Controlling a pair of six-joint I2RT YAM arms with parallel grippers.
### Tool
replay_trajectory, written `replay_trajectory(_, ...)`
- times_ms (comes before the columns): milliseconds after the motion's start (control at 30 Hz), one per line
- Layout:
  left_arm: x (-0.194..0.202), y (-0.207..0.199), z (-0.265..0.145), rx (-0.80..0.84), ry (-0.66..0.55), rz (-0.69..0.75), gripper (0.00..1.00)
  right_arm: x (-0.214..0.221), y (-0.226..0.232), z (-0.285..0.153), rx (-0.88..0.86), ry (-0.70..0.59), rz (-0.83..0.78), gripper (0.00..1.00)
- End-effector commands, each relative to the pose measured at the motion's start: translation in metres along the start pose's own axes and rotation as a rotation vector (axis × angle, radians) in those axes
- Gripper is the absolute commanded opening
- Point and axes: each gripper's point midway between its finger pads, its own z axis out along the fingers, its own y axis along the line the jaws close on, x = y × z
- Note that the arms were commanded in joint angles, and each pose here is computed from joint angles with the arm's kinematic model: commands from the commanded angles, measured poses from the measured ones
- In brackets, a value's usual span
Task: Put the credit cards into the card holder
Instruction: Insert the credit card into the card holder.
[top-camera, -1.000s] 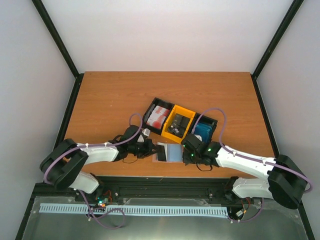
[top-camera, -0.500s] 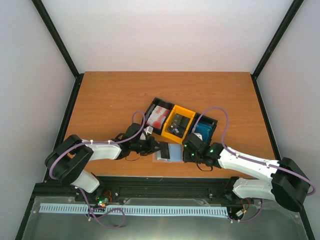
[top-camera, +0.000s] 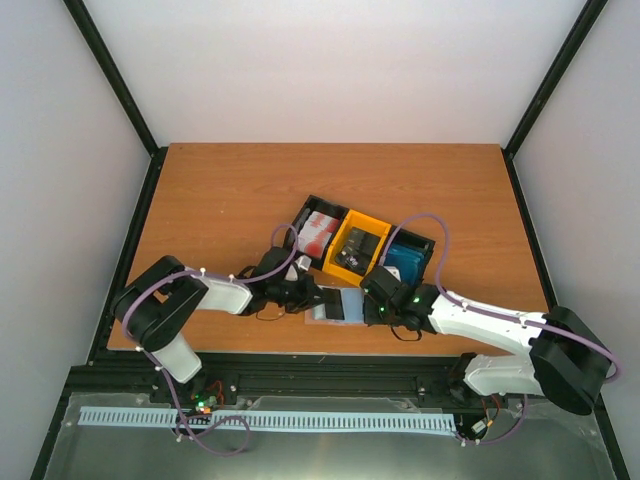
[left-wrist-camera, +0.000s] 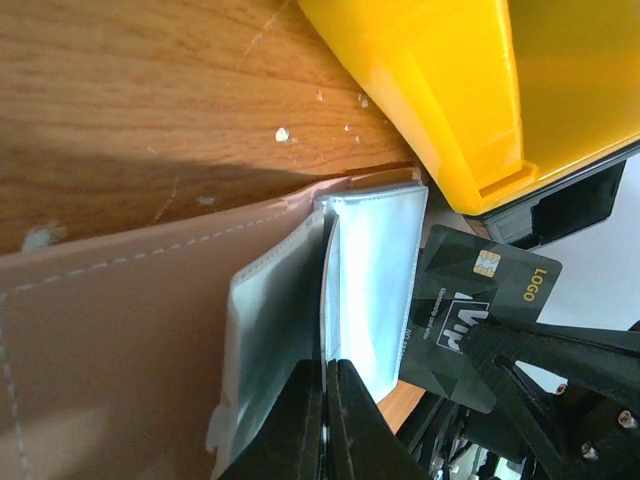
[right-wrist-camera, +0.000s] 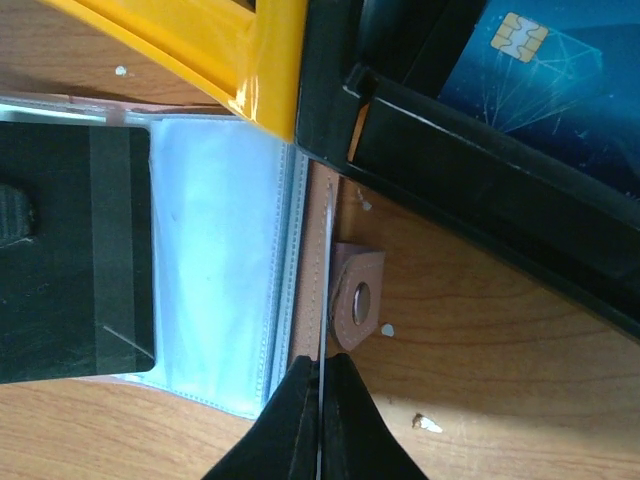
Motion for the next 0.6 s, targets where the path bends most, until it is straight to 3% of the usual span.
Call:
replay_trajectory(0, -0.004, -0.006, 0.007, 0.007, 0.002, -0.016, 0.01, -0.006, 0.007, 0.003, -0.01, -0.013, 0.005, 0.03)
replay_trajectory(567, 0.001, -0.003, 0.02, 0.007, 0.074, 0.01, 0.01, 0.001, 0.005, 0.009, -0.005, 0.023, -0.005, 0.03)
